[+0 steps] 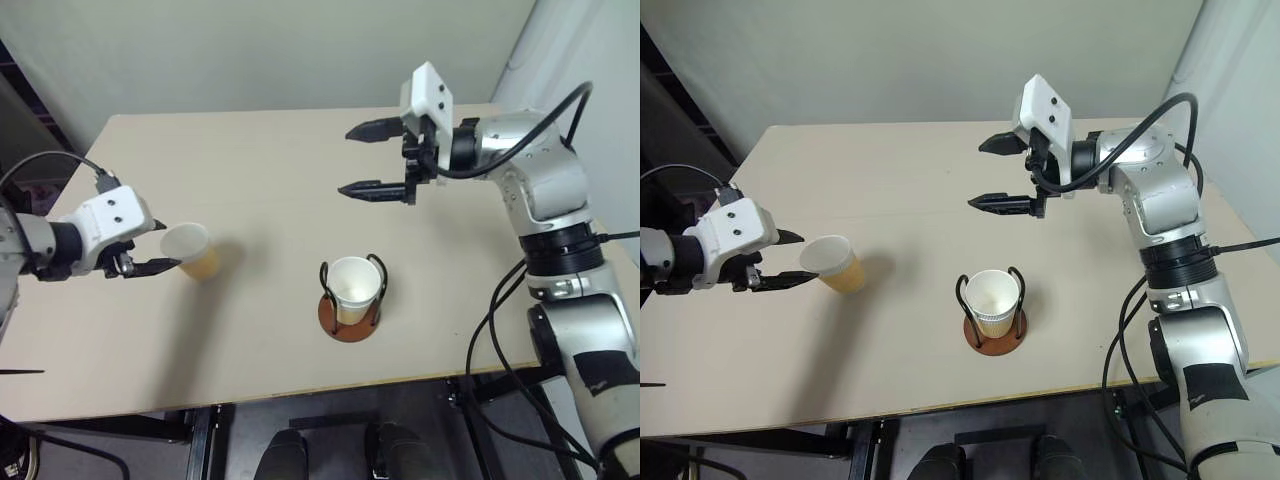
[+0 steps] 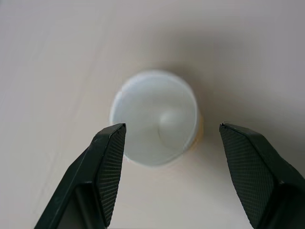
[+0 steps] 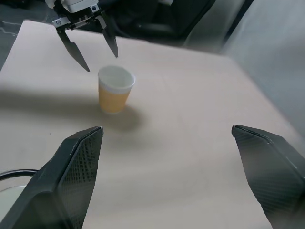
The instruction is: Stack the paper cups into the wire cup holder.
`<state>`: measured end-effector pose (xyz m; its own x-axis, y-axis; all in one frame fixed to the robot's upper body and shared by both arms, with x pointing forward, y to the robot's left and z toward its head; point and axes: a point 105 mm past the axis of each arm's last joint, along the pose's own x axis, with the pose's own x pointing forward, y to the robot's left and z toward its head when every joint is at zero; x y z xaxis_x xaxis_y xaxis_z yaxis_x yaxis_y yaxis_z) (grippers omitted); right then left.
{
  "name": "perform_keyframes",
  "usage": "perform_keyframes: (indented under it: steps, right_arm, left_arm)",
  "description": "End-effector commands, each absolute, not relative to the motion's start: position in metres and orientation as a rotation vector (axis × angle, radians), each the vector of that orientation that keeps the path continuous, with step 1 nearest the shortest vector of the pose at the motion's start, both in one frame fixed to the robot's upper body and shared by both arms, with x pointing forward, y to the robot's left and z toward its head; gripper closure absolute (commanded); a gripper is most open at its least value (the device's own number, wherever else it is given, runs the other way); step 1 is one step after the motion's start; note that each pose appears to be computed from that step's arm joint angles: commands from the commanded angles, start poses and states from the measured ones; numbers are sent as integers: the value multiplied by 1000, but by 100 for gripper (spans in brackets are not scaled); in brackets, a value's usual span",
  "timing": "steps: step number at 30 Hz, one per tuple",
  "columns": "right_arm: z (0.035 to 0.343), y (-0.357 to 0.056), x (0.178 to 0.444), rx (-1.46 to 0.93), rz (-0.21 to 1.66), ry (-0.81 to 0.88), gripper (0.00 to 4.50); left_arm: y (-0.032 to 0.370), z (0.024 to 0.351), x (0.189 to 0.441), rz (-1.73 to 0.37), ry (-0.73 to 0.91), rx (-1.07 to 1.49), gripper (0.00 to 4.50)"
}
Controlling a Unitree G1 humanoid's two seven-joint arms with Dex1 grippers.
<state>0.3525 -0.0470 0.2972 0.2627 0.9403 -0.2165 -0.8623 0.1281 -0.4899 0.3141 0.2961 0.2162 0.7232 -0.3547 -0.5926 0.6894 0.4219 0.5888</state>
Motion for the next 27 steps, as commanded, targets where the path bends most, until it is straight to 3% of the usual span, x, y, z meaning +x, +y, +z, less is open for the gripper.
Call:
perform_keyframes:
  steps: [1, 4, 7, 14, 15, 19, 23, 27]
  right_arm:
    - [311, -46, 345, -627, 1306, -225, 2]
    - [311, -49, 344, -629, 1298, -220, 2]
    - [311, -50, 343, -632, 1289, -217, 0]
    - [310, -55, 343, -638, 1267, -208, 0]
    - [310, -56, 343, -637, 1265, -207, 0]
    - [311, -64, 336, -628, 1298, -202, 0]
    - [296, -96, 290, -660, 1553, -102, 0]
    - [285, -146, 283, -749, 1506, 38, 0]
  left_arm:
    - [291, 217, 319, -710, 397, 964, 113]
    - [292, 203, 331, -712, 420, 978, 113]
    - [288, 198, 333, -754, 427, 970, 173]
    - [288, 195, 331, -787, 444, 974, 426]
    - [286, 199, 332, -794, 426, 971, 444]
    - [257, 231, 321, -924, 279, 895, 444]
    - [199, 278, 288, -1206, 39, 783, 444]
    - [139, 309, 261, -1482, -160, 753, 444]
